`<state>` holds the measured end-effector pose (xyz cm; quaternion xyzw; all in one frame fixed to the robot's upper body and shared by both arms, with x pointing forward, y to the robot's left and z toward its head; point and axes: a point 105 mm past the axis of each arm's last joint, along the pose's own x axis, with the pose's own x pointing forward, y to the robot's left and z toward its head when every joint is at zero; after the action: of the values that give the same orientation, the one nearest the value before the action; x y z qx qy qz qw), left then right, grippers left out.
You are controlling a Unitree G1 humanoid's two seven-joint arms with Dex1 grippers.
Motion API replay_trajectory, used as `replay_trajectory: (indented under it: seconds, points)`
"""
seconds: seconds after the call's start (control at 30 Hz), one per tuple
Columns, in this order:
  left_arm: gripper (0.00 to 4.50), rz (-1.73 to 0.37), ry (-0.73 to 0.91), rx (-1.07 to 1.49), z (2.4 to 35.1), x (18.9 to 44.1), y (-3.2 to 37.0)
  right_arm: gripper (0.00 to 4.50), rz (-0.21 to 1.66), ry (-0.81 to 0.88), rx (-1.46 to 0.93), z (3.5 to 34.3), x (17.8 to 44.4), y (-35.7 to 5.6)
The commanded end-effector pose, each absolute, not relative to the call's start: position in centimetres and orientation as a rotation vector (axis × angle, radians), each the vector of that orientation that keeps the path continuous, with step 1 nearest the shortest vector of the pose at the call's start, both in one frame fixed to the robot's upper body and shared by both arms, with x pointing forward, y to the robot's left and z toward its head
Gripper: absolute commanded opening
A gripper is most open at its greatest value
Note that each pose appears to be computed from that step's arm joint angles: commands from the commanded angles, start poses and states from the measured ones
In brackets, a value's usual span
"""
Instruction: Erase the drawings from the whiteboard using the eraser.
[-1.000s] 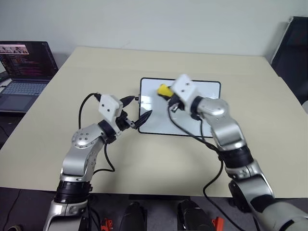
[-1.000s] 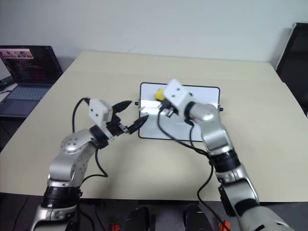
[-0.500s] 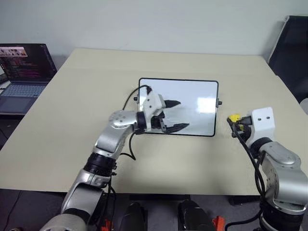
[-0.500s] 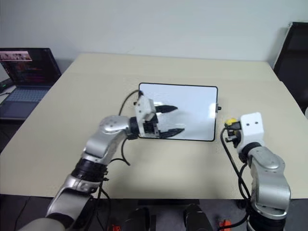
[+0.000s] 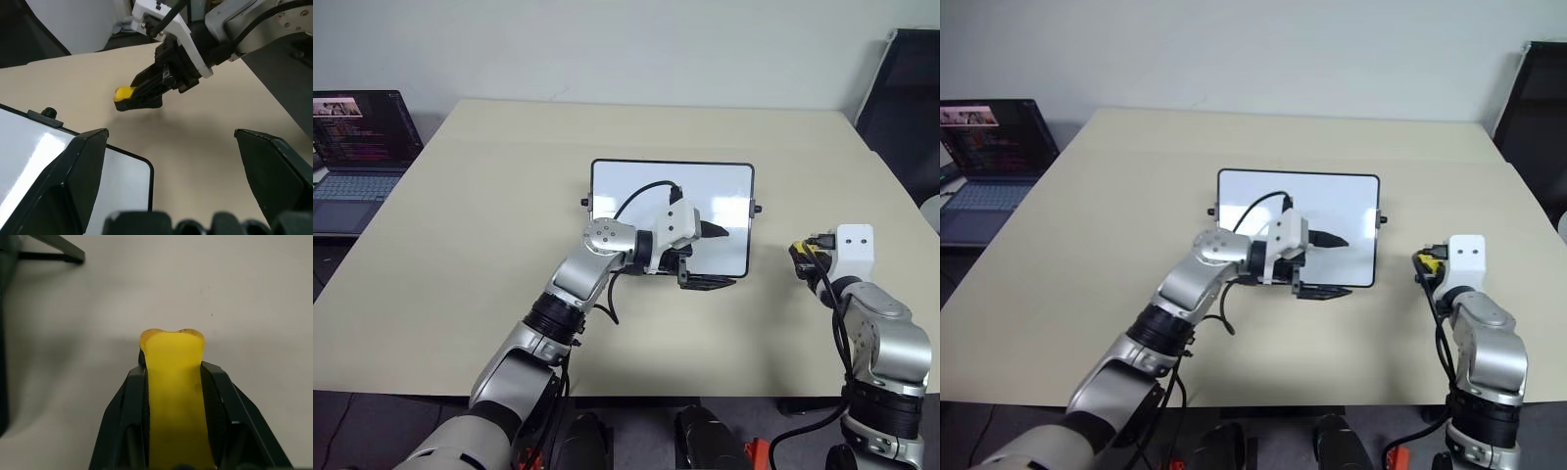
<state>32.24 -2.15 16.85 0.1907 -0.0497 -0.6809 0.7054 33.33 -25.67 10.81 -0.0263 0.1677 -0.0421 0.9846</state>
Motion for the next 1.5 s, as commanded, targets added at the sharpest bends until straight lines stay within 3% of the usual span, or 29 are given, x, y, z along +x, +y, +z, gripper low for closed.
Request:
replay_trajectory:
  seconds: [0.03,0.1,0.43,0.57,0.7,0.93,1.07,1.2,1.5]
  points:
    - [4.50,-1.524,-0.150,0.436,18.0,31.8,-2.6,1.10,-0.100,0.270,-0.074,12.2,34.4,-26.2]
    - [4.50,-1.523,-0.147,0.435,18.0,31.7,-2.6,1.10,-0.104,0.268,-0.072,12.1,34.7,-26.5]
    - [4.50,-1.541,-0.131,0.422,17.6,31.0,-2.3,4.47,-0.102,0.221,-0.036,12.8,34.9,-26.8]
    - [4.50,-1.457,-0.137,0.387,17.9,31.8,-0.8,4.47,0.007,0.128,-0.077,15.4,34.1,-24.3]
    - [4.50,-1.265,-0.122,0.320,17.8,33.2,3.3,4.47,0.150,0.046,-0.108,17.0,31.8,-20.4]
    - [4.50,-0.881,-0.113,0.200,17.0,32.3,11.4,4.47,0.142,-0.006,-0.135,15.2,28.7,-18.3]
    - [4.50,-0.582,-0.186,0.160,16.9,32.2,15.2,4.47,-0.025,-0.066,-0.175,13.7,28.2,-20.4]
    - [4.50,-0.353,-0.155,0.137,14.9,31.8,18.6,4.47,-0.026,-0.068,-0.123,11.7,27.5,-20.8]
    - [4.50,-0.199,-0.149,0.122,14.3,31.3,19.7,4.47,0.064,-0.075,-0.001,10.2,26.5,-21.2]
